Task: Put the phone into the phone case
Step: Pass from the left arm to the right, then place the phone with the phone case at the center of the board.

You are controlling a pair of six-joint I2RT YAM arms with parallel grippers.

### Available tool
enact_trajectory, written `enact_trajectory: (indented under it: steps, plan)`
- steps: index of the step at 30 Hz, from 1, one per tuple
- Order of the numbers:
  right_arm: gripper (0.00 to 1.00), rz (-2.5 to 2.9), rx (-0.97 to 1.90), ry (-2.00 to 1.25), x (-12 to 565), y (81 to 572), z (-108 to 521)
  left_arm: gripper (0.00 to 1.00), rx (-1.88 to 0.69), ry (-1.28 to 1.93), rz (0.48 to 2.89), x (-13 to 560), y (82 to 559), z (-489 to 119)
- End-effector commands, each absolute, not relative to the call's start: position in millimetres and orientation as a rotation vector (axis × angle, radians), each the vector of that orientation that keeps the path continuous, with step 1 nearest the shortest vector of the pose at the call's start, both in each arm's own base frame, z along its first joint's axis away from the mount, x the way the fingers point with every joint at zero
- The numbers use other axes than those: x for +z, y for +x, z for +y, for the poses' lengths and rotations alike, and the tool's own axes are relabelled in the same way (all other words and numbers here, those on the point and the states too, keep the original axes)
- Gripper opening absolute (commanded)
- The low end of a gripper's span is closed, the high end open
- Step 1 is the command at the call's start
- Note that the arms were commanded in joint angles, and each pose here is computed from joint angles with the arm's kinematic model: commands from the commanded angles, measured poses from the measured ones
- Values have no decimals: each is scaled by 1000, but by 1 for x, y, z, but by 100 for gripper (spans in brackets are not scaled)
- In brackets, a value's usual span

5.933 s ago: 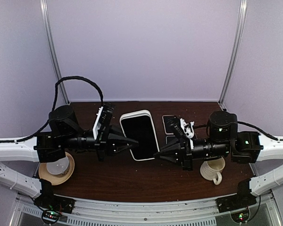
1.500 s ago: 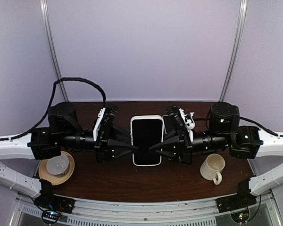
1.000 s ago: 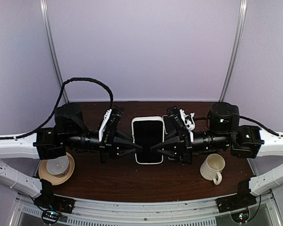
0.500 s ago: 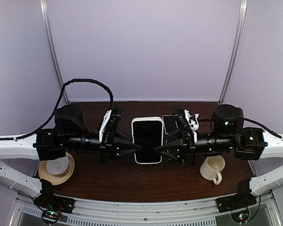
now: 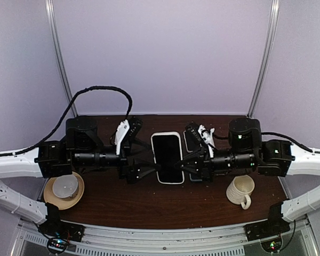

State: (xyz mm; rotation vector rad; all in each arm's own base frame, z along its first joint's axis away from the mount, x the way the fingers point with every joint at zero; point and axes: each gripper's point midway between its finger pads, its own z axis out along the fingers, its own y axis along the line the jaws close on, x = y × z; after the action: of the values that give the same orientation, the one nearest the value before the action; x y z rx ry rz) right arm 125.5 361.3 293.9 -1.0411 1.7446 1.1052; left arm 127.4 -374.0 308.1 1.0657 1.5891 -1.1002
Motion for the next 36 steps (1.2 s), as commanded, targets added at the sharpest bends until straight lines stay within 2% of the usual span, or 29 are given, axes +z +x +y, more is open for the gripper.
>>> enact_trajectory:
  steps: [1,7,23,30,36]
  plan:
    - [0,1979,1025,-801,279,171,347,97,-696,898,1869,273,188,-339]
    - [0,2241,971,-576,251,237,314,98,-556,747,2064,243,223,-302]
    - [0,2681,698,-391,187,420,191,98,-403,701,2200,225,275,-267]
    - [0,2761,772,-333,146,467,172,97,-309,758,2227,214,298,-274]
    - [0,2831,796,-292,112,482,163,98,-290,779,2253,202,309,-279]
